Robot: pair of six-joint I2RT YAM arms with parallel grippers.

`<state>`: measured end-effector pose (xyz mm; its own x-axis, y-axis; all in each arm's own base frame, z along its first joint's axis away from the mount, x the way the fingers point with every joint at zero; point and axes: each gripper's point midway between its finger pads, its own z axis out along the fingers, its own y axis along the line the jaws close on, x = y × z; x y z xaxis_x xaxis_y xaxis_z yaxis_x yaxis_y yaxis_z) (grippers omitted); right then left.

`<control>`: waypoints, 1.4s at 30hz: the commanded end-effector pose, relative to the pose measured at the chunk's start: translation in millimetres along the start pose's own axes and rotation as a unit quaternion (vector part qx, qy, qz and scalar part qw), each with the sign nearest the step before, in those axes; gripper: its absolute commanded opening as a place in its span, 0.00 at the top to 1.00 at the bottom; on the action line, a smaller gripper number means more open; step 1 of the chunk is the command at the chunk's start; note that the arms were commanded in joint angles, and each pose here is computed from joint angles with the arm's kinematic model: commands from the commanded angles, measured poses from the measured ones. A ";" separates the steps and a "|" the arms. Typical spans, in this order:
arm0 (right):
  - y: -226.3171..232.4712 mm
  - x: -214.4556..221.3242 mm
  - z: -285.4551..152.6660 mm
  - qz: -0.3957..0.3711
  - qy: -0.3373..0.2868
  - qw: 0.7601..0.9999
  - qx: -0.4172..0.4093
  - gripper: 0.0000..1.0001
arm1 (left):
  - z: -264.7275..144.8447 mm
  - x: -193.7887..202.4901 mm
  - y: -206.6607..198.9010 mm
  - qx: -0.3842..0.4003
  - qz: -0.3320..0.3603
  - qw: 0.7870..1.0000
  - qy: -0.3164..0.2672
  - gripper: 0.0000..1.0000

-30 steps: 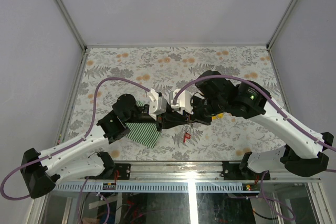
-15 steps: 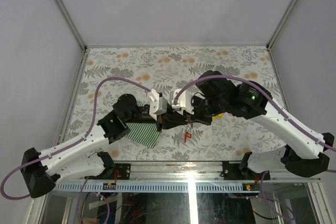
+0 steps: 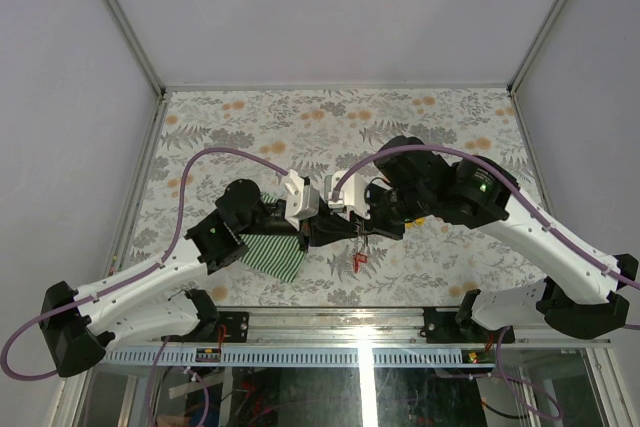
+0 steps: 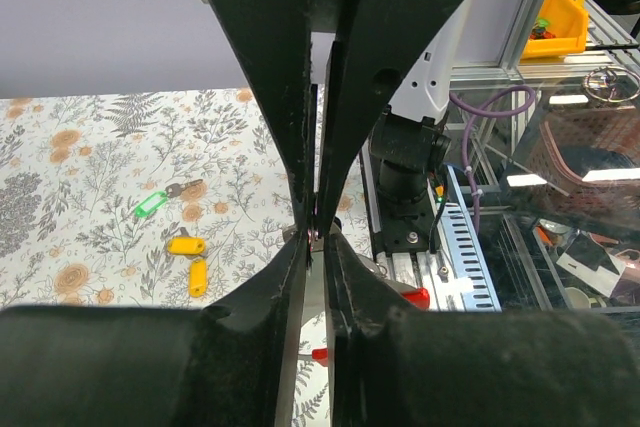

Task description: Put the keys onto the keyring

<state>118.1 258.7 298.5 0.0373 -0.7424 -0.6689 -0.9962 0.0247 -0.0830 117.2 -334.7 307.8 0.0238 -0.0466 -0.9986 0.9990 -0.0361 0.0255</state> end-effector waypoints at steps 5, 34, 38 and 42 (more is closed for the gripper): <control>-2.1 -14.3 -6.1 -0.017 -0.035 0.999 0.013 1.00 | 4.6 -26.4 1.2 0.003 0.027 0.999 -0.028 0.91; -5.9 -15.9 -12.8 -0.018 -0.043 0.998 0.032 1.00 | 2.1 -16.9 2.2 -0.004 0.021 1.000 -0.013 0.80; -6.2 -16.2 -11.4 -0.017 -0.043 0.998 0.031 1.00 | 2.0 -17.8 1.3 -0.002 0.022 1.000 -0.014 0.84; -6.4 -17.7 -10.3 -0.018 -0.045 0.998 0.030 1.00 | 2.3 -17.8 1.6 -0.002 0.022 1.000 -0.015 0.92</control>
<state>119.9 258.3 300.2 0.0442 -0.7326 -0.6792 -0.9944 0.0330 -0.1003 119.9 -336.7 309.4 0.0251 -0.0426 -0.9988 0.9992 -0.0299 0.0264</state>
